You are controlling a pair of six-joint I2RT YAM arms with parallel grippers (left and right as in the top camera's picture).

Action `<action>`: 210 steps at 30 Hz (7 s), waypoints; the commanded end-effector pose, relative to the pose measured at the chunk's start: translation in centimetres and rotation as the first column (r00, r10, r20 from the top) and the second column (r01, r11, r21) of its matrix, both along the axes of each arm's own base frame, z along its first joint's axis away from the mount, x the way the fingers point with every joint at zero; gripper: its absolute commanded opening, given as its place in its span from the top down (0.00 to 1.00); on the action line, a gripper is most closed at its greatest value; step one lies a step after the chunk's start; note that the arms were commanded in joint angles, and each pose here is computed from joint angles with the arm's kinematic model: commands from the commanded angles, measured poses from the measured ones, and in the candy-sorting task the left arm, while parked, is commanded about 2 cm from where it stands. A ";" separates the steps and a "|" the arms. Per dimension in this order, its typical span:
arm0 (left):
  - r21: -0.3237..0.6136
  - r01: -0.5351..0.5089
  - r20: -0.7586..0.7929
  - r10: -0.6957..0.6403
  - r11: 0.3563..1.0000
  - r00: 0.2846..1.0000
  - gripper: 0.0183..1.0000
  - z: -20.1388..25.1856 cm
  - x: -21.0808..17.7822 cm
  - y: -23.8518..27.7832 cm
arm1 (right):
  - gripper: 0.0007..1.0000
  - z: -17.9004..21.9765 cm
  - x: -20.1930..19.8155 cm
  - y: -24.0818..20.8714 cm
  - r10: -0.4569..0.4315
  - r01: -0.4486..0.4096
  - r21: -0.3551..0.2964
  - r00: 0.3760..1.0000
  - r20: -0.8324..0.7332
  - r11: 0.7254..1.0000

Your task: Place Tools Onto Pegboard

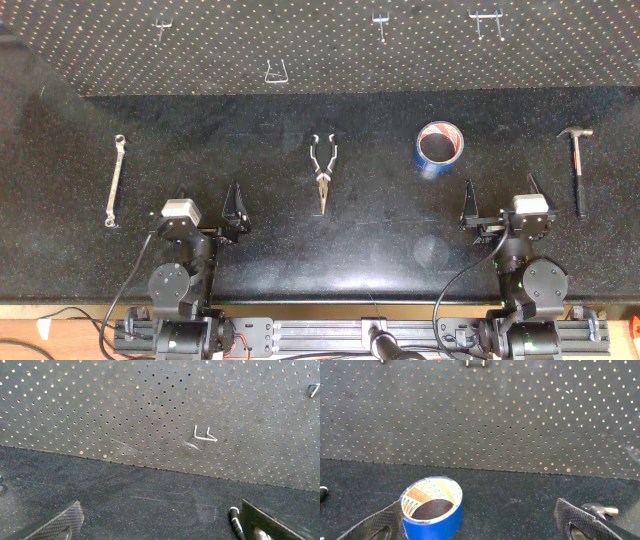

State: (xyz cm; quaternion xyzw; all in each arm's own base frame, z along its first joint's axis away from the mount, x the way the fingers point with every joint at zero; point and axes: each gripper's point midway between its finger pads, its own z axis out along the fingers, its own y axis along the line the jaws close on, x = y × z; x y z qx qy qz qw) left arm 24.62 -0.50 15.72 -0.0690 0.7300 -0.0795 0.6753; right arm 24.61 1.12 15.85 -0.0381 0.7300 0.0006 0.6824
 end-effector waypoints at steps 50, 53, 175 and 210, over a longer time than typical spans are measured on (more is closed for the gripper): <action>0.309 0.023 -0.896 0.282 0.951 0.344 0.01 -2.2 -0.2 19.1 | 0.02 -0.1 0.0 0.2 0.013 -0.013 -0.017 1.000 0.000 1.000; 0.161 -0.005 -0.943 0.156 0.987 0.296 0.01 -5.5 3.1 22.4 | 0.02 -0.1 0.0 0.3 0.014 -0.014 -0.017 1.000 0.000 1.000; 0.008 0.142 -0.972 -0.026 0.990 0.233 0.45 -14.0 13.1 -19.2 | 0.02 -0.1 0.0 0.3 0.014 -0.014 -0.017 1.000 0.000 1.000; -0.030 -0.054 -0.460 0.034 0.998 0.887 0.99 10.9 22.4 -7.9 | 0.02 -0.1 0.0 0.3 0.013 -0.013 -0.017 1.000 0.000 1.000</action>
